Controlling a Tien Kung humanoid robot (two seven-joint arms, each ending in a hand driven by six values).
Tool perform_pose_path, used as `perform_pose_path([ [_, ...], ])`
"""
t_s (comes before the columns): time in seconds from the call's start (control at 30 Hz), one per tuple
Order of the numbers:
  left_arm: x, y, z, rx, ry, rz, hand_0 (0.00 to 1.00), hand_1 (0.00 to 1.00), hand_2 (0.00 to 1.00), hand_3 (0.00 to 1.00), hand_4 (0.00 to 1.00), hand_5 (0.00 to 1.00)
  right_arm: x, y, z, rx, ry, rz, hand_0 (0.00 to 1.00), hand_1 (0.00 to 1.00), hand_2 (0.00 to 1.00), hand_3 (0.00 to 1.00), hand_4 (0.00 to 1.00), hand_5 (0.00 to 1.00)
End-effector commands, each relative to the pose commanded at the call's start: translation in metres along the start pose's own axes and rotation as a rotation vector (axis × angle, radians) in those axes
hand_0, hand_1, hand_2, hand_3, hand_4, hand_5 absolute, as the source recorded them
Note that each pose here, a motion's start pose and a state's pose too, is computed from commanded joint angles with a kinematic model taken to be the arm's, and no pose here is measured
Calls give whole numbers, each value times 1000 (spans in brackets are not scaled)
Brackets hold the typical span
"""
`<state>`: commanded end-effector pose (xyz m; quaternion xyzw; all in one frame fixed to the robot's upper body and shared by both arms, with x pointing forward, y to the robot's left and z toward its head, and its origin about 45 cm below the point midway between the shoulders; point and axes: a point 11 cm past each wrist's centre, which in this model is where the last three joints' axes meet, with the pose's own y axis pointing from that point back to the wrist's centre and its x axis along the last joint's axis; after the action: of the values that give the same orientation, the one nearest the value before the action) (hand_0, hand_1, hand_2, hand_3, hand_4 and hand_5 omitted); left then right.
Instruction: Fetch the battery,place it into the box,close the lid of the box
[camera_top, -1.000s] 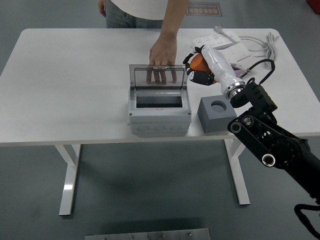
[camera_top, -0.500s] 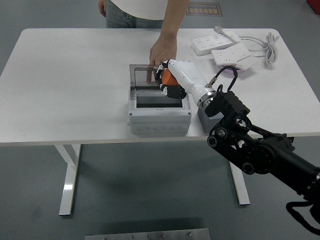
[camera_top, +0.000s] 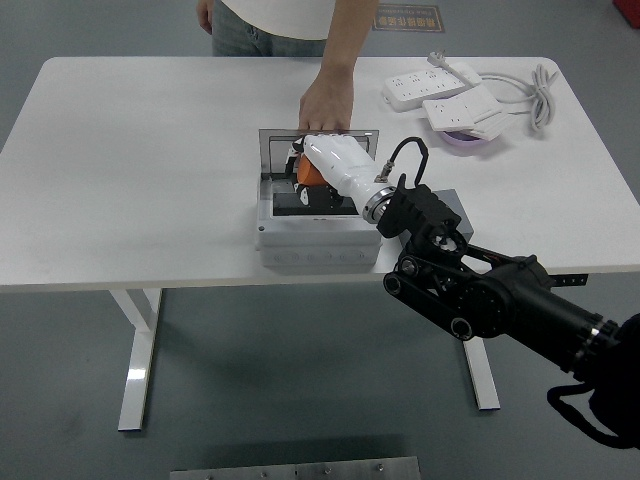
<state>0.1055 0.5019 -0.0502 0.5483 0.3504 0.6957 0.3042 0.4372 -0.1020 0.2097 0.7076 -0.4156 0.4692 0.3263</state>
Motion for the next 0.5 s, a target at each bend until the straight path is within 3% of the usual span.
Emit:
perform_pose_path([
  [0.5,2,1,7,-15,-3,4,668,760,690,724,792,708,-4,-8,9,-52,-2,-6,200,243,255,302,165,38],
])
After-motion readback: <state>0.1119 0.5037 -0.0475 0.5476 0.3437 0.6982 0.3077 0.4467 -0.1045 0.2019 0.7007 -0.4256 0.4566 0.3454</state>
